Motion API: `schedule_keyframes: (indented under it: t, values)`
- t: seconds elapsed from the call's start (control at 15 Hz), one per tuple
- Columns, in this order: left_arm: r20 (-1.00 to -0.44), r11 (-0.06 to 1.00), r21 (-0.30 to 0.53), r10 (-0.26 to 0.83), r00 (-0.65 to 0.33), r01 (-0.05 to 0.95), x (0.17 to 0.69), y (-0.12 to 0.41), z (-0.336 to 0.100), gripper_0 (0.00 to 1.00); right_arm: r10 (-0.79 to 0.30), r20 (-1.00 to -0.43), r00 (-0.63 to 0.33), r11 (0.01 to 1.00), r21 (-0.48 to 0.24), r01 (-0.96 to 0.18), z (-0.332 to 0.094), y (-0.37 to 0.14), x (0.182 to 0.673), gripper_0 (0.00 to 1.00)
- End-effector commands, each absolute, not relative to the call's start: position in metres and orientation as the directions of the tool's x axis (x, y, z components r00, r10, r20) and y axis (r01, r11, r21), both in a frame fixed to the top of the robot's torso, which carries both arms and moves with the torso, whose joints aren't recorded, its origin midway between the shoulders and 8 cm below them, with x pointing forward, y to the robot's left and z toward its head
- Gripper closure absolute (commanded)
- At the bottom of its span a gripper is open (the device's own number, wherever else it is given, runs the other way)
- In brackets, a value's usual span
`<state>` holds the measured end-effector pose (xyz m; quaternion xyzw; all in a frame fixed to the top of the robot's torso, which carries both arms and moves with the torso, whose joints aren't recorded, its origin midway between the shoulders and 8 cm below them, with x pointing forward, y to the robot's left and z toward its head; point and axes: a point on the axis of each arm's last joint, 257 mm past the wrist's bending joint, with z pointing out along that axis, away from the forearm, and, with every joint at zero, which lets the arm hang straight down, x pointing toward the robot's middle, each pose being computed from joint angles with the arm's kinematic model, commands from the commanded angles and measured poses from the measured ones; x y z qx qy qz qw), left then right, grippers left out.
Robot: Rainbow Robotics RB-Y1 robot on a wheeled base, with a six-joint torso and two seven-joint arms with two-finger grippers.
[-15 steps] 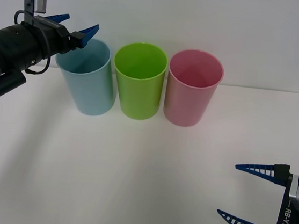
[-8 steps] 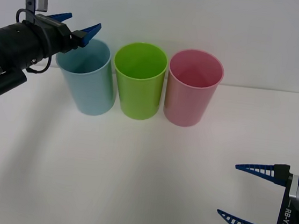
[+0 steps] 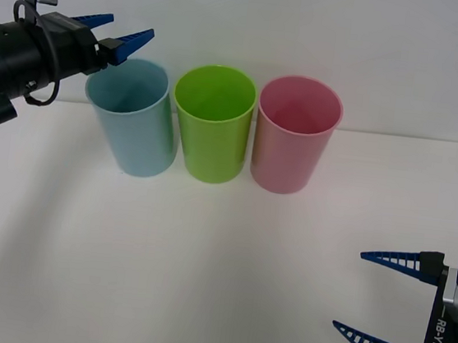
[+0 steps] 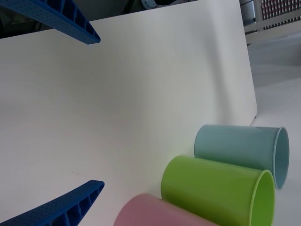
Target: Put cans in the blue bin and PET bottles in the pink bin and trash in the green bin.
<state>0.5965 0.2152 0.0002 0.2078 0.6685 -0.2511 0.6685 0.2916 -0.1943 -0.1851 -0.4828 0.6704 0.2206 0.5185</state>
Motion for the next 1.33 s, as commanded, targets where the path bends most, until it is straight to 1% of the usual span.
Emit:
schedule_keyframes:
  t: [0.07, 0.27, 0.4, 0.67, 0.87, 1.0, 1.33]
  values:
    - [-0.998, 0.768, -0.050, -0.055, -0.013, 0.638, 0.573, 0.219, 0.003, 0.00, -0.418, -0.908, 0.004, 0.437, -0.205, -0.876, -0.185, -0.194, 0.292, 0.00]
    - [-0.999, 0.741, -0.045, -0.047, -0.015, 0.670, 0.540, 0.221, 0.002, 0.00, -0.418, -0.908, 0.004, 0.437, -0.205, -0.876, -0.185, -0.194, 0.292, 0.00]
    - [-1.000, 0.736, -0.023, -0.021, -0.011, 0.677, 0.517, 0.230, -0.003, 0.00, -0.418, -0.908, 0.004, 0.437, -0.205, -0.876, -0.185, -0.194, 0.292, 0.00]
    - [-0.998, 0.722, -0.002, 0.038, -0.042, 0.692, 0.469, 0.246, -0.025, 0.00, -0.418, -0.908, 0.004, 0.437, -0.205, -0.876, -0.185, -0.194, 0.292, 0.00]
    - [-0.987, 0.714, -0.006, 0.107, -0.117, 0.700, 0.429, 0.261, -0.060, 0.00, -0.418, -0.908, 0.004, 0.437, -0.205, -0.876, -0.185, -0.194, 0.292, 0.00]
    - [-0.979, 0.721, -0.022, 0.126, -0.162, 0.692, 0.405, 0.268, -0.079, 0.00, -0.418, -0.908, 0.004, 0.437, -0.205, -0.876, -0.185, -0.194, 0.292, 0.00]
    - [-0.952, 0.730, -0.083, 0.144, -0.271, 0.678, 0.364, 0.281, -0.127, 0.00, -0.418, -0.908, 0.004, 0.437, -0.205, -0.876, -0.185, -0.194, 0.292, 0.00]
